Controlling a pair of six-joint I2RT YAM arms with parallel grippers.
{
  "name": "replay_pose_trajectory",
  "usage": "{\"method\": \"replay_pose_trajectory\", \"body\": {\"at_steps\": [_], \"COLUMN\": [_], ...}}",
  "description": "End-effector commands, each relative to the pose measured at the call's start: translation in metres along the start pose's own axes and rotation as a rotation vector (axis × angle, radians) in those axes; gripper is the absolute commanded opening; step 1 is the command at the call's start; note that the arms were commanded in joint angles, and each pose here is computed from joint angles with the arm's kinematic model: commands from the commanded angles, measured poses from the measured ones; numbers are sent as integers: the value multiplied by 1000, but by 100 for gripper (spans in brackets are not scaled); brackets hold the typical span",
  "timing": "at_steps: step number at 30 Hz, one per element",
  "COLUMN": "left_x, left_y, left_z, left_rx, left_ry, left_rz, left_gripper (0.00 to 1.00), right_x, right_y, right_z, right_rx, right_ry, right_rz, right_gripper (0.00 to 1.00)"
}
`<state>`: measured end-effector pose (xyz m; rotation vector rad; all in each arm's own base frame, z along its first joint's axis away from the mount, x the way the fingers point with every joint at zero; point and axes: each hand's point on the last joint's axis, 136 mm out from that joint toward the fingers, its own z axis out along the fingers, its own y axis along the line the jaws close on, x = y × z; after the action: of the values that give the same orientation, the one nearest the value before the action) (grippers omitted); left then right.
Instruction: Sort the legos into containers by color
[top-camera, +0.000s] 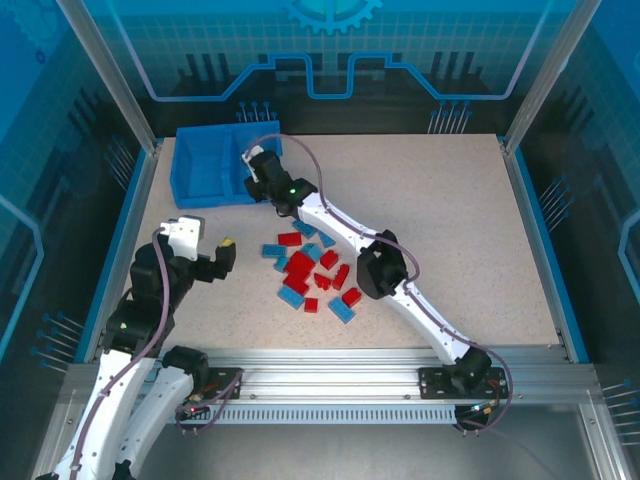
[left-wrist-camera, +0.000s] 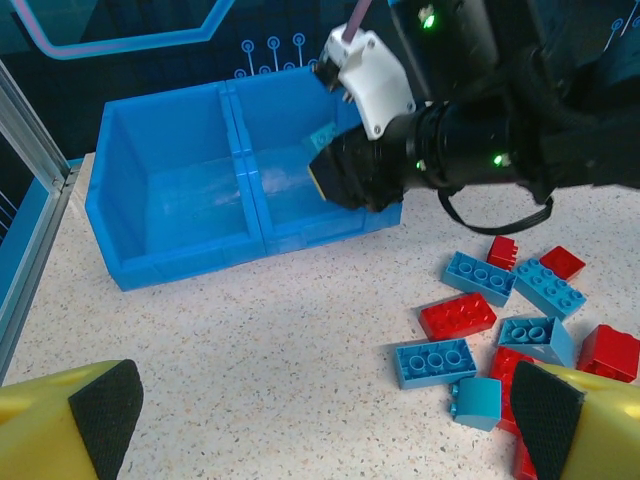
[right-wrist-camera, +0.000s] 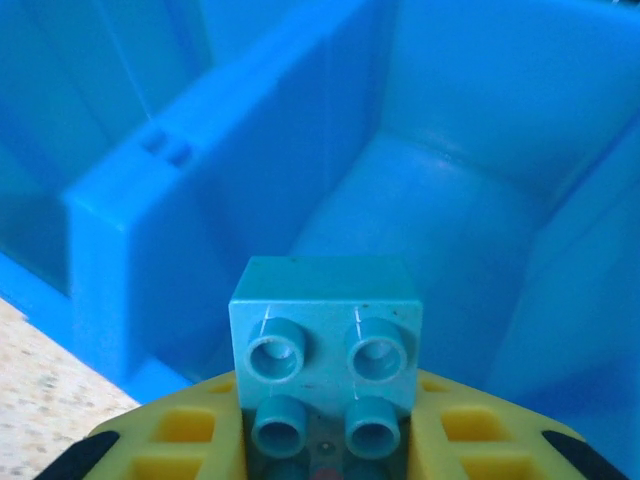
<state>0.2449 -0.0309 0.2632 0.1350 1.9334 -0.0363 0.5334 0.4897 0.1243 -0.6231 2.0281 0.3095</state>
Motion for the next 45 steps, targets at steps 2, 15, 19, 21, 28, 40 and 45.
{"method": "replay_pose_trajectory", "body": {"at_steps": [2, 15, 19, 21, 28, 40, 45], "left_x": [-1, 4, 7, 11, 24, 25, 55], "left_y": [-2, 6, 7, 7, -8, -146, -176], "left_z": [-2, 6, 15, 22, 51, 155, 216], "left_rx": [15, -31, -37, -36, 6, 242, 271], "left_ry": [-15, 2, 40, 76, 340, 559, 696], "left_rz": [-15, -22, -43, -69, -286, -301, -190], "left_gripper": [99, 99, 99, 99, 99, 96, 88], "right_x": [-56, -104, -103, -85, 8, 137, 151], "right_y": [-13, -4, -10, -17, -60, -104, -114], "right_z": [-16, -102, -156, -183, -266, -348, -368], "right_rx": [14, -110, -207, -256, -221, -6, -3], "right_ry": [-167, -117, -47, 13, 160, 338, 332], "right_rz": [3, 83, 123, 153, 309, 502, 572], "right_gripper": [43, 55, 58, 60, 67, 73, 79]}}
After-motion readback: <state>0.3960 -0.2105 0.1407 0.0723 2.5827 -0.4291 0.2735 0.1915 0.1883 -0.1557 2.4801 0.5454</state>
